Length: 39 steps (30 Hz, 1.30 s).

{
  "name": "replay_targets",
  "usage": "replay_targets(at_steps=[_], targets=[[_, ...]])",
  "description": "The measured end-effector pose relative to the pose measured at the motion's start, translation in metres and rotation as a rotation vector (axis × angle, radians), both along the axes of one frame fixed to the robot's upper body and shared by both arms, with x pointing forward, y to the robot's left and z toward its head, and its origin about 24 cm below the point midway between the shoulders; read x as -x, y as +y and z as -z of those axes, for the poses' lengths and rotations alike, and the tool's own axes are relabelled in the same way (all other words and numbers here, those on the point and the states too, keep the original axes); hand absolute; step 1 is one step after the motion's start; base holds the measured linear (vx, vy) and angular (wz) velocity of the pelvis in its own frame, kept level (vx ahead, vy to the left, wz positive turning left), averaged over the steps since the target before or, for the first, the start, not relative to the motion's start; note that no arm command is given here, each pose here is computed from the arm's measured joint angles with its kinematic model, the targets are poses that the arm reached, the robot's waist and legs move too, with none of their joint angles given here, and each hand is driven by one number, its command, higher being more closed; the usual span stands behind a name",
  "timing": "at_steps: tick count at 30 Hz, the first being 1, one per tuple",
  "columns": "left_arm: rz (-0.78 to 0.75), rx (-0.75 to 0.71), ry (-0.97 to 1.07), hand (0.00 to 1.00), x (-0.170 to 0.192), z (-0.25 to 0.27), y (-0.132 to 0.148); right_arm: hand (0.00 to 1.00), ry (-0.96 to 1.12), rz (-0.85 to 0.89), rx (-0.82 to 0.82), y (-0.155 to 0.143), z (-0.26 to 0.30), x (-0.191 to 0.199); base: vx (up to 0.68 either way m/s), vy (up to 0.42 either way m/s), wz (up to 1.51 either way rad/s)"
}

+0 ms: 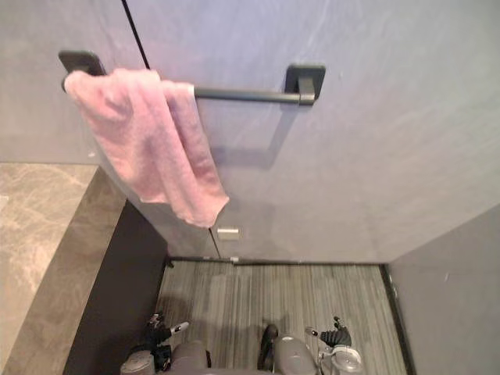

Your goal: Organize washtable

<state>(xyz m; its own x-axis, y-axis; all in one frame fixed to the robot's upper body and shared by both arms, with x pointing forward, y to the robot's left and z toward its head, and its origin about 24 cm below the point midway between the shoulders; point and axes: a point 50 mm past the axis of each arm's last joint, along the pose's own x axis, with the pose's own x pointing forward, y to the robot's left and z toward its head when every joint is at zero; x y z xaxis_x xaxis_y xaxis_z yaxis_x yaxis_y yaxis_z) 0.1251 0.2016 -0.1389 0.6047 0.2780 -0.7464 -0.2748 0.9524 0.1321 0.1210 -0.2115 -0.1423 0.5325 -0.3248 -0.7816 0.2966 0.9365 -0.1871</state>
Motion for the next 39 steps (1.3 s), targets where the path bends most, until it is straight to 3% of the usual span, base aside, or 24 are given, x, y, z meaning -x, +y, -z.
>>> replay_targets(at_steps=[8,26,33,39], targets=[[0.015,-0.013,0.021,0.00,0.000,0.002,0.003,0.00,0.027,0.056,-0.032,0.003,0.005,0.010,0.22,0.102,-0.09],[0.026,-0.030,0.055,0.00,0.011,0.005,0.007,0.00,0.094,-0.007,0.022,-0.004,0.010,0.019,0.00,-0.004,0.02],[-0.066,-0.043,-0.331,0.00,-0.027,-0.053,0.021,0.00,0.062,-0.054,0.042,-0.003,0.005,0.010,0.00,0.013,0.15],[-0.126,-0.041,-0.533,0.00,-0.041,-0.088,0.031,0.00,0.005,-0.067,0.072,-0.011,-0.003,-0.004,0.01,0.001,0.04]])
